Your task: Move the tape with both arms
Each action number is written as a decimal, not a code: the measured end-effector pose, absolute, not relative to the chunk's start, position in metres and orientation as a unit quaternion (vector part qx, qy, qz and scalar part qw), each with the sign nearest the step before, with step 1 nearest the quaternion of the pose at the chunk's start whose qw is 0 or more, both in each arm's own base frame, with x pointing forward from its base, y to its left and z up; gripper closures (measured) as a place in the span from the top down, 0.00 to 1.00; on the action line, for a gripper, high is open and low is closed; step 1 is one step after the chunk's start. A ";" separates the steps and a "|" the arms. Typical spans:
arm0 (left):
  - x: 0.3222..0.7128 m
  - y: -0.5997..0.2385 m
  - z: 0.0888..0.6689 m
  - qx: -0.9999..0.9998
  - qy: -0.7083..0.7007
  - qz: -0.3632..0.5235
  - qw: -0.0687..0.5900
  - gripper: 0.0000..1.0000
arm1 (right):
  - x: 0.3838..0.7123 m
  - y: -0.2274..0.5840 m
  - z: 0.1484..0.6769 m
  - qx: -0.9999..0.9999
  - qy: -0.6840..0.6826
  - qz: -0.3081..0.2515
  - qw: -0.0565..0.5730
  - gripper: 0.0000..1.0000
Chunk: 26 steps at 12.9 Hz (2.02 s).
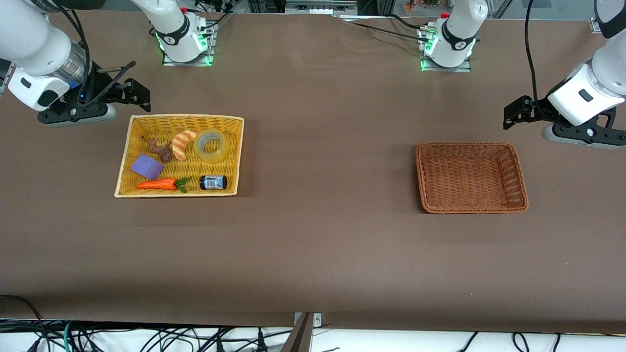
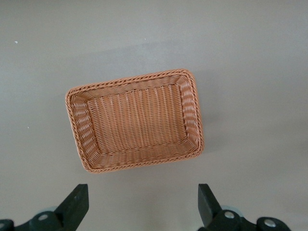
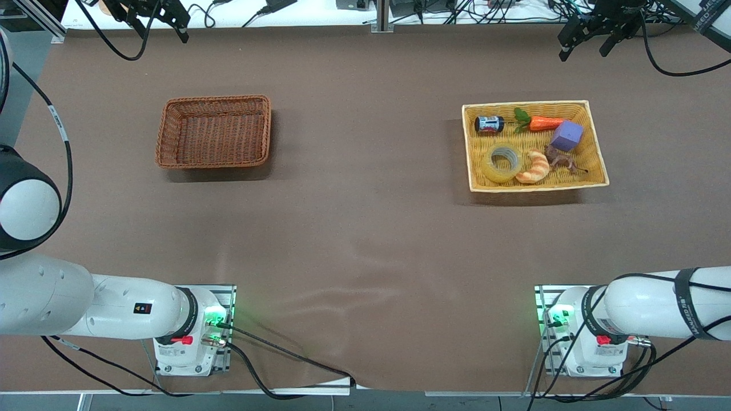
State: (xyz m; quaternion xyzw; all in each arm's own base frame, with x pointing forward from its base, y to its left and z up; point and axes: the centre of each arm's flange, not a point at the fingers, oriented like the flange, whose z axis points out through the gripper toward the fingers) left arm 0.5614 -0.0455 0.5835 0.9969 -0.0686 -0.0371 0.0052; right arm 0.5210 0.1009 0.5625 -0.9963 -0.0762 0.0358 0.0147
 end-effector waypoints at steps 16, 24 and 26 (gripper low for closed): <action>0.561 -0.045 0.583 0.997 -0.068 -0.037 0.005 1.00 | 0.513 0.095 0.565 -0.994 -0.094 0.056 0.014 1.00; 0.562 -0.044 0.583 0.997 -0.067 -0.037 0.005 1.00 | 0.513 0.094 0.565 -0.993 -0.101 0.057 0.015 1.00; 0.562 -0.044 0.583 0.997 -0.067 -0.037 0.005 1.00 | 0.513 0.093 0.565 -0.993 -0.101 0.057 0.015 1.00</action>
